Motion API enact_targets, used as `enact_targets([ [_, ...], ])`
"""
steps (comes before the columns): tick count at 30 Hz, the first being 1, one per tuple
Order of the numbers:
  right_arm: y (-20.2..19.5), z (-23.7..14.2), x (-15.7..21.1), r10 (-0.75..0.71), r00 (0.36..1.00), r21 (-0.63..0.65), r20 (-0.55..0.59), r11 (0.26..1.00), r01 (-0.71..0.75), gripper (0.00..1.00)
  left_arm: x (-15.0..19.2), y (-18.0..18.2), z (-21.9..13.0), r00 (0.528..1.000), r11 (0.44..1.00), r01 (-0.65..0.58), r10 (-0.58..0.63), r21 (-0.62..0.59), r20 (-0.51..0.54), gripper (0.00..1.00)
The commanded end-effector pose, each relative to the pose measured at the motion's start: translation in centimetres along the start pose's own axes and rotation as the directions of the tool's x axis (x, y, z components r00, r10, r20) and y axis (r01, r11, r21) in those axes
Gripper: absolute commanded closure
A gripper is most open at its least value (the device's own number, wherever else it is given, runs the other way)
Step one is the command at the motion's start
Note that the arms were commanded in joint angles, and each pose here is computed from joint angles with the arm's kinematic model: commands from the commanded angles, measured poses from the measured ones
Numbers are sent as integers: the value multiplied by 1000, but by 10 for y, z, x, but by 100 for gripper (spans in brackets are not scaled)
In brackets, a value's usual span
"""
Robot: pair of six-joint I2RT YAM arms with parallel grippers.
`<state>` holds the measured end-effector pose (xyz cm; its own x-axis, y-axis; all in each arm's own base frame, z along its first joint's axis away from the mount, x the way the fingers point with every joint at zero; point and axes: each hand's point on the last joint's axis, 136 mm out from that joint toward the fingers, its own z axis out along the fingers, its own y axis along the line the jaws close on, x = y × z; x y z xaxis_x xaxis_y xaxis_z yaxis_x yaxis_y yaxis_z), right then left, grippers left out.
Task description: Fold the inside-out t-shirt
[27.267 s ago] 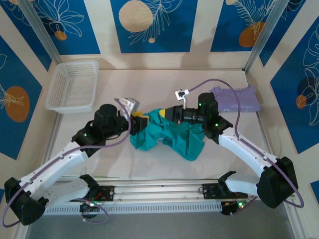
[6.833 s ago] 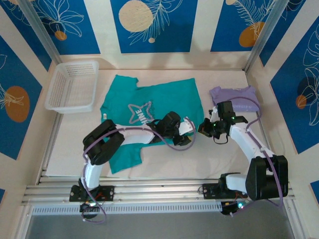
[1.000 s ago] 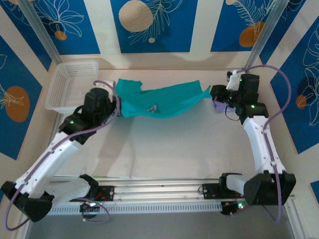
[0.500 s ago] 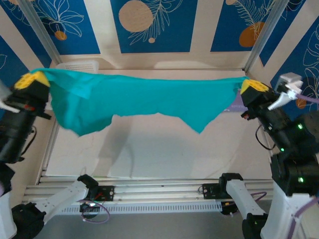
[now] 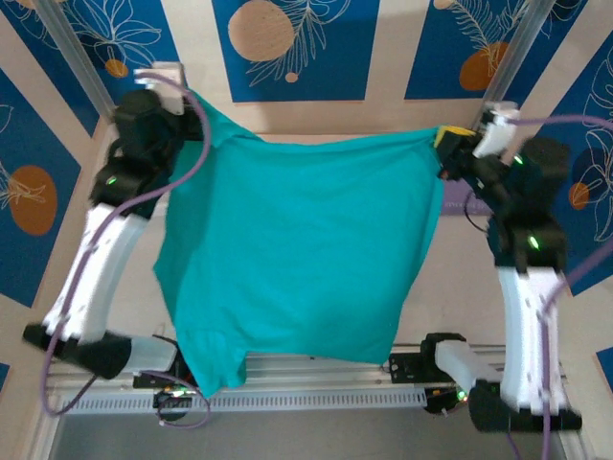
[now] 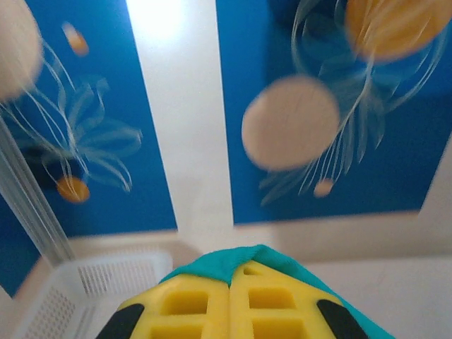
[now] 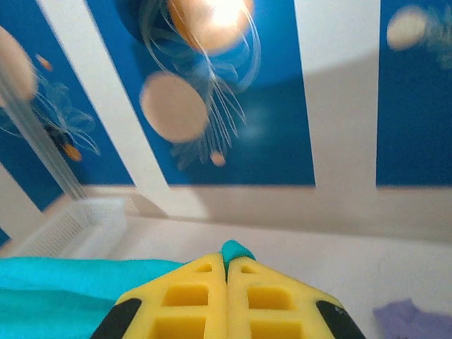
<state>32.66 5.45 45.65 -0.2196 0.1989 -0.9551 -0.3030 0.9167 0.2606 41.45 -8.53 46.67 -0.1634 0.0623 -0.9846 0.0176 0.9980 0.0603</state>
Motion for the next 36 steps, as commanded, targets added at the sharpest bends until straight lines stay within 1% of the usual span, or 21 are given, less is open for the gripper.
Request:
enact_targets([
  [1,-46,93,49,17,995,35,-96,999,-14,98,58,-8,77,996,998,49,-47,33,-81,100],
  [2,-55,116,64,29,991,41,-128,999,-24,98,83,-12,104,991,998,51,-45,41,-127,97],
  [4,-87,181,111,75,971,67,-228,996,-61,95,141,-24,167,970,996,69,-53,60,-235,83],
  [5,-101,207,129,103,958,84,-266,993,-83,91,166,-28,192,958,996,67,-49,56,-282,76],
  [6,-119,237,155,134,939,109,-318,989,-104,84,190,-32,220,943,996,72,-53,46,-328,67],
  [7,-135,260,175,174,917,148,-360,981,-128,76,212,-35,245,927,996,74,-53,43,-372,62],
  [9,-157,295,208,229,870,185,-436,969,-162,66,232,-38,277,901,995,93,-68,38,-429,56],
  [10,-162,303,218,240,854,203,-461,966,-162,59,240,-40,287,888,994,104,-74,42,-454,52],
  [12,-162,306,229,253,828,209,-501,963,-168,55,237,-44,292,880,989,133,-92,56,-467,47],
  [14,-153,296,235,251,811,209,-528,964,-162,53,227,-47,281,872,983,169,-115,72,-477,46],
  [15,-147,287,242,258,796,212,-548,963,-166,52,226,-49,270,859,977,198,-137,74,-494,45],
  [18,-125,245,260,284,746,226,-602,957,-182,49,231,-59,220,828,939,323,-223,114,-514,42],
  [20,-109,217,275,318,705,239,-634,948,-212,48,234,-60,180,821,903,409,-300,134,-485,39],
  [22,-87,188,295,356,650,243,-671,934,-260,48,264,-57,139,777,858,502,-392,108,-493,37],
  [24,-77,160,312,400,597,288,-695,916,-279,47,291,-57,105,735,831,548,-425,94,-529,36],
  [25,-74,145,321,423,570,313,-704,906,-286,47,306,-55,87,711,827,557,-428,75,-558,35],
  [28,-80,106,340,473,525,397,-708,881,-257,47,334,-50,49,677,835,549,-416,39,-607,34],
  [29,-83,93,346,486,510,429,-710,872,-235,47,340,-51,41,671,836,547,-405,47,-621,34],
  [31,-92,63,360,523,477,505,-707,845,-178,46,355,-51,28,638,847,531,-374,34,-673,34],
  [34,-104,25,380,596,428,598,-679,787,-148,44,359,-60,15,607,828,557,-354,64,-711,34],
  [36,-107,7,392,638,397,641,-659,753,-145,42,354,-66,7,610,816,571,-354,84,-709,33],
])
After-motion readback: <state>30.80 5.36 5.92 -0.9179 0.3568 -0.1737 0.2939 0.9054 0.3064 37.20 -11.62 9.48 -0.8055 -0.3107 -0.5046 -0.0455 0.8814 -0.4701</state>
